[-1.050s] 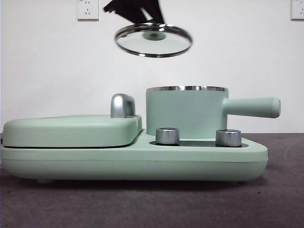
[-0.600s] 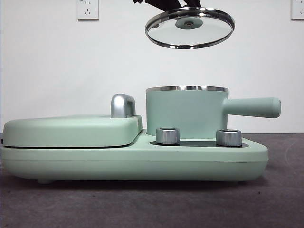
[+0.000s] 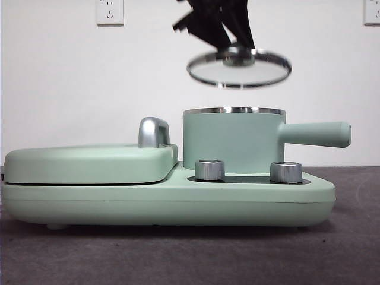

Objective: Put the buns in a small steamer

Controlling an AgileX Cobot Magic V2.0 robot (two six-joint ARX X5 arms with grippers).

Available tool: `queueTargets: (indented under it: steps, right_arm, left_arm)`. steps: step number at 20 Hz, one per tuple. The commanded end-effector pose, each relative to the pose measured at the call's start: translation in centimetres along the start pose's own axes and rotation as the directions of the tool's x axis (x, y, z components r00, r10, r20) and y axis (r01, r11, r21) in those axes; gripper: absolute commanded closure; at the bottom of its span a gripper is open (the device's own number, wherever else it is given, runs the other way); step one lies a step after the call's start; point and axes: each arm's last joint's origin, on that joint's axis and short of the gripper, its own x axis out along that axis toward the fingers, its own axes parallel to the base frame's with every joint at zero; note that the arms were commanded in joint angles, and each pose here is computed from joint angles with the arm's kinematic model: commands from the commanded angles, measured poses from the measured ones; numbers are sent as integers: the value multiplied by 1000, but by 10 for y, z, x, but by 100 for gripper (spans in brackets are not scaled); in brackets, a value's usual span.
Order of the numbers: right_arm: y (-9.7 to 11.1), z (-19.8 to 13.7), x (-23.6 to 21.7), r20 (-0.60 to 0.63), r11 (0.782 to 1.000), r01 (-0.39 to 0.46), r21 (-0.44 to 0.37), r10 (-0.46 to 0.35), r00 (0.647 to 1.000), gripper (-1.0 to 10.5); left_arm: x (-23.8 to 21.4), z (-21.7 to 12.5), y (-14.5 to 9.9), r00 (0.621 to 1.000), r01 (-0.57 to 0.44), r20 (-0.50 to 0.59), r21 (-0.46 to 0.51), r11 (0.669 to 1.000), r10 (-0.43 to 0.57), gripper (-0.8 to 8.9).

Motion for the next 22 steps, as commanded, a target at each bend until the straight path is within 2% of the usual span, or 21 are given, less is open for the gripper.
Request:
queueTargets:
  steps: [1,10,22]
  right_arm:
    - [0,2,-2,17,1000,-7,0,7,1000,462]
    - [0,2,-2,19,1000,0,1,0,1000,462]
    - [0,2,-2,19,1000,0,7,0,1000,462]
  left_arm:
    - [9,4,0,1000,-6,24,-4,1000,6,798]
    - [19,-2,2,998,-50,-35,-52,997,48,798]
    - [44,-9,2,997,-44,-71,-62,997,39,798]
